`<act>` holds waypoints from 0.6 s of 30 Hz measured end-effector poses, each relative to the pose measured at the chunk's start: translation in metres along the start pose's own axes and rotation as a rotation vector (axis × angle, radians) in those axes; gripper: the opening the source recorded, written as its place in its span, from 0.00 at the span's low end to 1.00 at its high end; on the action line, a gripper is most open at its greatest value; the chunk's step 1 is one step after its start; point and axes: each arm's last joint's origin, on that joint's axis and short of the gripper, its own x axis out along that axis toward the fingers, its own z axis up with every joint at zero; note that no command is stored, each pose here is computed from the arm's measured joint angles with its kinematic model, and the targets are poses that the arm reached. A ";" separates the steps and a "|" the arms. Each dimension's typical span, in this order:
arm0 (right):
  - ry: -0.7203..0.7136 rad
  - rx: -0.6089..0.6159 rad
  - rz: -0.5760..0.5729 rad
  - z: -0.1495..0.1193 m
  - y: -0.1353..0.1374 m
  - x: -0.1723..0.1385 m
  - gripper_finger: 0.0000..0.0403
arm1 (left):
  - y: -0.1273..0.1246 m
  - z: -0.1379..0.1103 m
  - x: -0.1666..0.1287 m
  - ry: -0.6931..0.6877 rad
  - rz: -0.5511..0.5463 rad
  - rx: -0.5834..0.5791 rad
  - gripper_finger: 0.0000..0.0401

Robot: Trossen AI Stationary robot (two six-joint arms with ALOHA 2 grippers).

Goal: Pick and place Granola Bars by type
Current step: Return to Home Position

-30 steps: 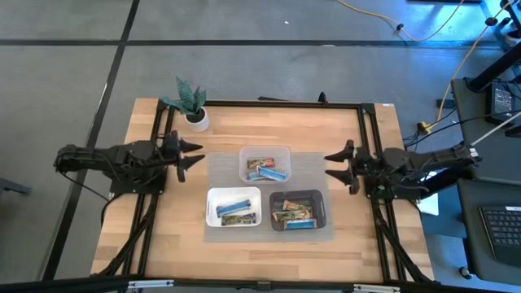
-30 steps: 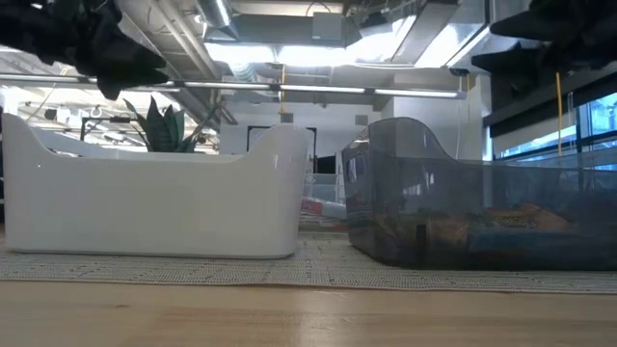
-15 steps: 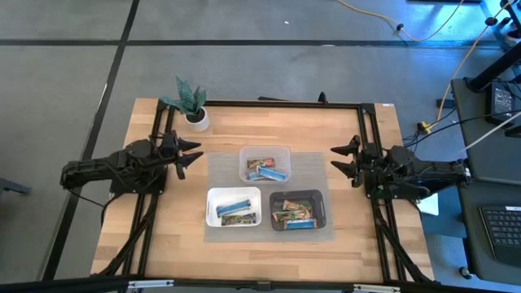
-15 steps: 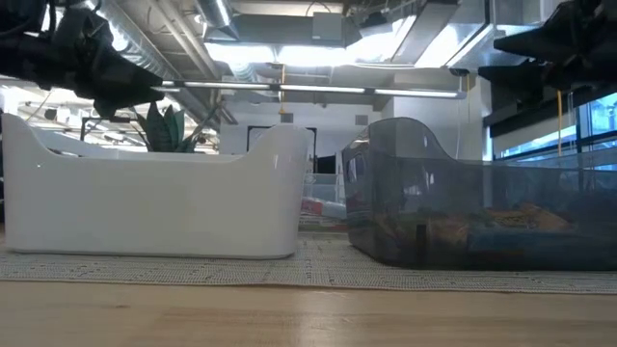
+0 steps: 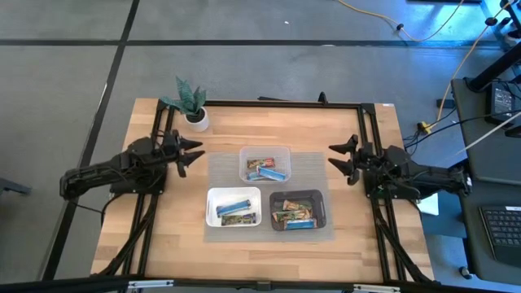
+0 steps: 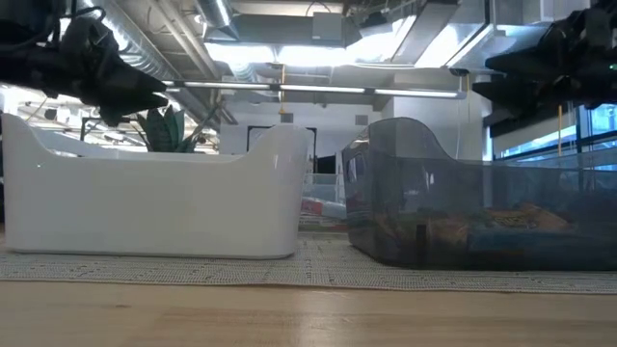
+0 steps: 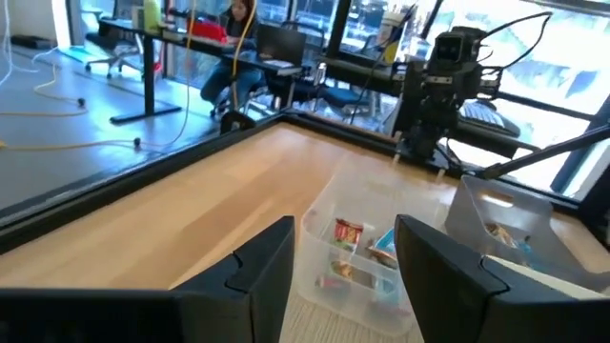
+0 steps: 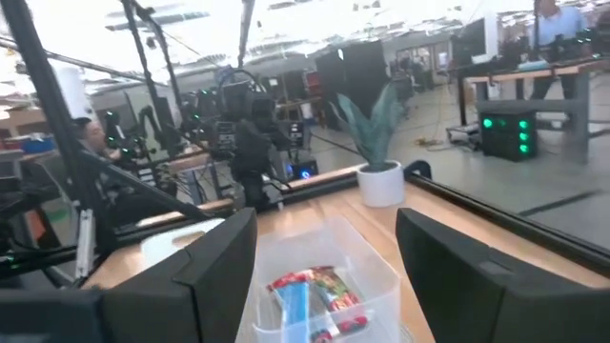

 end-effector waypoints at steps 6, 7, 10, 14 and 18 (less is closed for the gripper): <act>0.044 0.002 -0.039 -0.004 -0.004 0.000 0.63 | 0.005 -0.009 0.005 -0.025 0.012 -0.018 0.44; 0.050 0.001 -0.044 -0.005 -0.004 0.000 0.63 | 0.006 -0.009 0.005 -0.025 0.022 -0.011 0.44; 0.066 -0.002 -0.052 -0.006 -0.005 0.000 0.63 | 0.007 -0.009 0.005 -0.027 0.038 0.030 0.43; 0.094 -0.060 -0.055 -0.009 -0.005 0.000 0.63 | 0.007 -0.009 0.006 -0.016 0.044 0.057 0.44; 0.096 -0.083 -0.054 -0.009 -0.005 0.000 0.63 | 0.007 -0.009 0.006 -0.016 0.045 0.057 0.44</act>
